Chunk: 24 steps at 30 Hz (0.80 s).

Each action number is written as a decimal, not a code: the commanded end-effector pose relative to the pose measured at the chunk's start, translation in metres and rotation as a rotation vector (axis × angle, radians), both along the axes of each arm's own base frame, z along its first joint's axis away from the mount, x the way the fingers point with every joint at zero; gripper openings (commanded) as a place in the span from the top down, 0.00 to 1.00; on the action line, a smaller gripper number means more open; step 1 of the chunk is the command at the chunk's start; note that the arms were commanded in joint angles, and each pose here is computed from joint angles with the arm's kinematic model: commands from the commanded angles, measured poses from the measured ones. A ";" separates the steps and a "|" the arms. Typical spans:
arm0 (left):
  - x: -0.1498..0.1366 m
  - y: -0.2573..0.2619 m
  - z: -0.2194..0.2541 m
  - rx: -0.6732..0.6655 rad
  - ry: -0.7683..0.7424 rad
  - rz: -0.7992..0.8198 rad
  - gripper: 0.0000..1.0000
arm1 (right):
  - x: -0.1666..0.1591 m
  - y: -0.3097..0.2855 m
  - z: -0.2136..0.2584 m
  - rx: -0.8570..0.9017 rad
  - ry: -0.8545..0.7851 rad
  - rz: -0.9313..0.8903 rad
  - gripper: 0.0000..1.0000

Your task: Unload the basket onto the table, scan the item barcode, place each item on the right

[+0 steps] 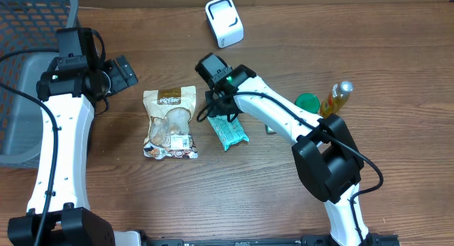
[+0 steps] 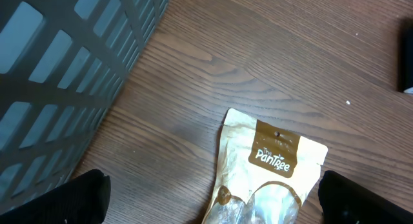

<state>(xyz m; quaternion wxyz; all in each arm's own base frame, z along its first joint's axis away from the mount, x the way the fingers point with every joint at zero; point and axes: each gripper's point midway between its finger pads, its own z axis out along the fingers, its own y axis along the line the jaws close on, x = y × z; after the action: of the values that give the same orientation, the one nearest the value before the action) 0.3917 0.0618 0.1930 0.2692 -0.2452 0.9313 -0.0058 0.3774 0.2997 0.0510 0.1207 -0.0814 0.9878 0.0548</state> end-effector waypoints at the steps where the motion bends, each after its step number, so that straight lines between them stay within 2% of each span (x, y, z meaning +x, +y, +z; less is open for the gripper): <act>1: 0.002 0.005 0.002 0.008 -0.006 0.008 0.00 | 0.003 0.003 0.015 0.014 -0.029 0.003 0.69; 4: 0.002 0.005 0.002 0.008 -0.006 0.008 0.01 | 0.001 0.000 0.007 0.004 -0.024 0.002 0.73; 15: 0.002 0.005 0.002 0.008 -0.006 0.008 0.00 | -0.004 -0.007 -0.040 0.007 -0.044 -0.001 0.72; 20: 0.002 0.005 0.002 0.008 -0.006 0.008 0.00 | -0.007 -0.008 -0.053 0.013 -0.051 0.003 0.50; 24: 0.002 0.005 0.002 0.008 -0.006 0.008 0.00 | 0.000 -0.003 -0.032 0.030 -0.070 0.003 0.43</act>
<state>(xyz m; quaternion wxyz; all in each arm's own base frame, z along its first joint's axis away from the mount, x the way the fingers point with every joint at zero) 0.3916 0.0618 0.1931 0.2694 -0.2452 0.9313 -0.0058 0.3780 0.3023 0.0146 0.1605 -0.0855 0.9804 0.0757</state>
